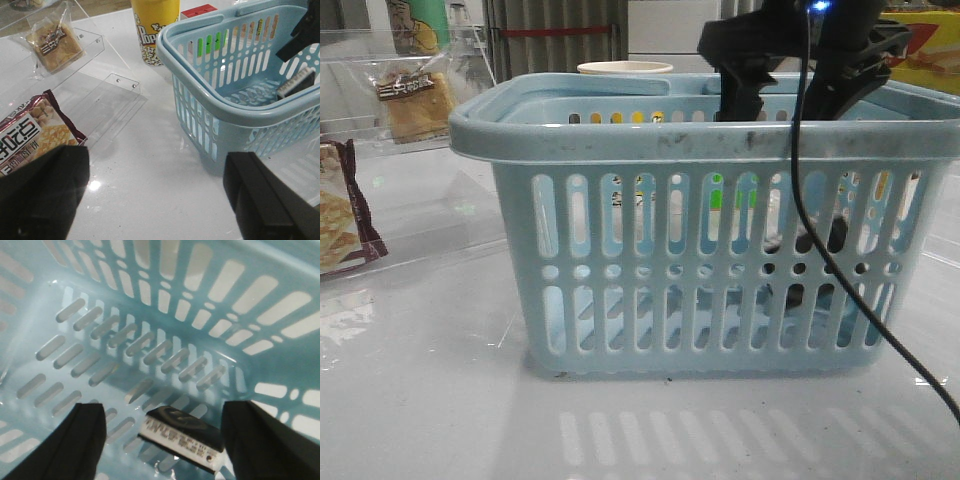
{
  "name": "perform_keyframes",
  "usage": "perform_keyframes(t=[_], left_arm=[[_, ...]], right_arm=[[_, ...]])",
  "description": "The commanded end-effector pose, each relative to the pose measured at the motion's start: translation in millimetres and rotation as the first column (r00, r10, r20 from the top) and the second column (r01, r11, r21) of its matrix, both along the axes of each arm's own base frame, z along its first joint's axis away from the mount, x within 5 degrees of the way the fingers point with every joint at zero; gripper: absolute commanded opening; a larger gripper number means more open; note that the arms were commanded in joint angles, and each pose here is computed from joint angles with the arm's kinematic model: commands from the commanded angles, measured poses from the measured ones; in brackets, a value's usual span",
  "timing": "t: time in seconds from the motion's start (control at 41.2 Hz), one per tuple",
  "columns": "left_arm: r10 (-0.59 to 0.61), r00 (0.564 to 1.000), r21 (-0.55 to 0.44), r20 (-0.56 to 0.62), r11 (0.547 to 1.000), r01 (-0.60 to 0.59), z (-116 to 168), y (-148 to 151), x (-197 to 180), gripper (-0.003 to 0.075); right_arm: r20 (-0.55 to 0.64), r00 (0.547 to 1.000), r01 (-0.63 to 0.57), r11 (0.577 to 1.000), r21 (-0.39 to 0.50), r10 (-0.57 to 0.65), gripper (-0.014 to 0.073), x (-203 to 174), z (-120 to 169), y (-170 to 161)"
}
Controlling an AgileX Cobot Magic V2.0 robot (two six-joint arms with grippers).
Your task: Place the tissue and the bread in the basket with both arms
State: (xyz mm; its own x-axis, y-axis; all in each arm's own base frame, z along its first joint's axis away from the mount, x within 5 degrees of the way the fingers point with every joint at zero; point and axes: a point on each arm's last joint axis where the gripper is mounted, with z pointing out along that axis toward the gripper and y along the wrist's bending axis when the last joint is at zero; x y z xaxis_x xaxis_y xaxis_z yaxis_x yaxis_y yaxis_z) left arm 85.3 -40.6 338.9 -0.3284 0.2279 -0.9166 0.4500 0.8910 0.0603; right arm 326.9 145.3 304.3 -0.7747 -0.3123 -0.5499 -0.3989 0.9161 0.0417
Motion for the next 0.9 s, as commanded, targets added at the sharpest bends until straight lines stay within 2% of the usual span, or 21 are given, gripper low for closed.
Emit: perform_keyframes(t=[0.0, 0.291, 0.534, 0.874], left_arm=[[-0.008, 0.996, -0.045, 0.090, 0.999, 0.012, 15, -2, 2, 0.0599], [-0.008, 0.996, -0.045, 0.090, 0.999, 0.012, 15, -2, 2, 0.0599], [-0.008, 0.996, -0.045, 0.090, 0.999, 0.012, 15, -2, 2, 0.0599], [-0.008, 0.996, -0.045, 0.090, 0.999, 0.012, 15, -2, 2, 0.0599]], right_arm=[[0.155, 0.988, -0.021, 0.999, 0.044, 0.014, 0.0589, -22, 47, -9], [0.357, 0.933, -0.071, 0.995, 0.070, 0.041, 0.0589, -104, 87, -45], [0.424, 0.905, -0.075, 0.993, 0.088, 0.031, 0.0589, -165, 82, -72], [0.477, 0.878, -0.081, 0.991, 0.109, 0.019, 0.0589, -224, 53, -98]])
